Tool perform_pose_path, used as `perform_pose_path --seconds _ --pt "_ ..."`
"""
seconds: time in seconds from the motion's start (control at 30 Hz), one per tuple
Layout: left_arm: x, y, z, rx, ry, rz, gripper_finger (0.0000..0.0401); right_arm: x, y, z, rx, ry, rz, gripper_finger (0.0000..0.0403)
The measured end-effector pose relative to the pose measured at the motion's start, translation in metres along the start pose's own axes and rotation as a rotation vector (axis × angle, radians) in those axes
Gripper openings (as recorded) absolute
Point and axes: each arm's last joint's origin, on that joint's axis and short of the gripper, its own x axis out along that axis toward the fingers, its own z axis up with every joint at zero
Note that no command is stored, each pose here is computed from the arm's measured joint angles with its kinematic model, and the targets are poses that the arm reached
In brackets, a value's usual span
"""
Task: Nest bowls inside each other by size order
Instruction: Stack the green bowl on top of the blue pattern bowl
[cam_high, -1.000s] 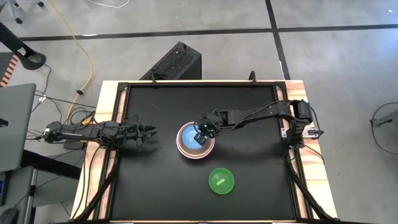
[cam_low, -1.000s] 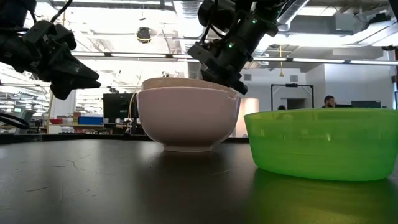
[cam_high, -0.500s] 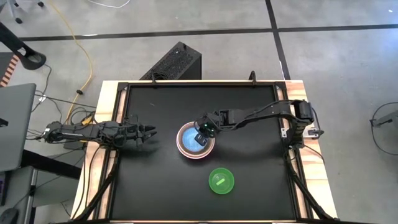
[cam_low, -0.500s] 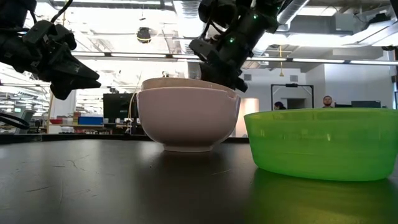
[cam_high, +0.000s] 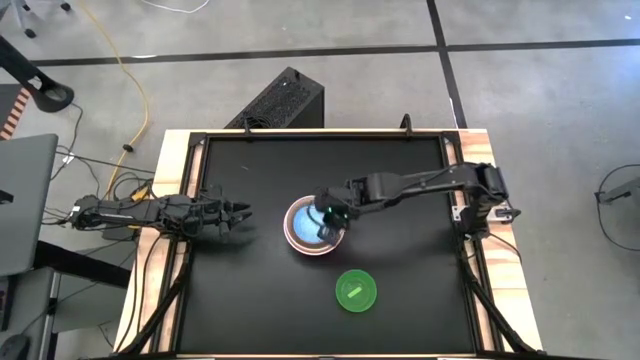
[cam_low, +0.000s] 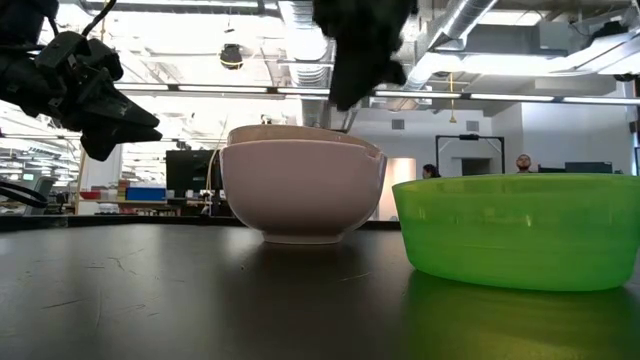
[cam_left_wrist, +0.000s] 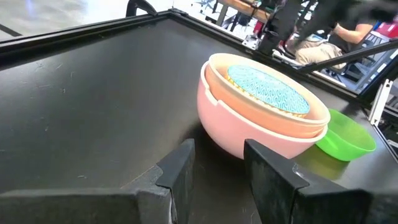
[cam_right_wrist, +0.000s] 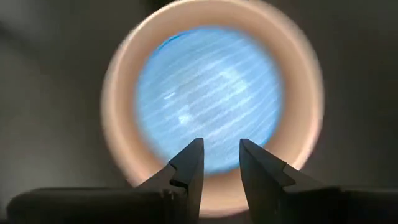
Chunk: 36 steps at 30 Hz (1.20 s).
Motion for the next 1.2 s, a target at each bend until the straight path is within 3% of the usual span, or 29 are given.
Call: perform_pose_path --seconds 0.23,0.33,0.43,0.63,1.0,1.2 --pt "0.0 0.0 0.0 0.001 0.0 0.0 0.0128 -0.022 0.053 -0.043 -0.07 0.174 0.046 0.012" --pt "0.0 0.0 0.0 0.009 0.0 -0.001 0.0128 -0.022 0.067 -0.067 -0.026 0.295 0.078 0.012" --pt "0.0 0.0 0.0 0.011 0.0 -0.001 0.0128 -0.014 0.074 -0.092 0.021 0.355 0.037 0.012" --pt "0.0 0.0 0.0 0.011 -0.003 0.004 0.0128 0.006 0.08 -0.124 0.137 0.384 0.007 0.0132" --pt "0.0 0.0 0.0 0.01 -0.004 0.008 0.0128 0.031 0.068 -0.147 0.184 0.379 -0.044 0.0221" --pt "0.0 0.0 0.0 0.011 -0.002 0.009 0.0128 0.039 0.068 -0.15 0.17 0.367 -0.024 0.0208"
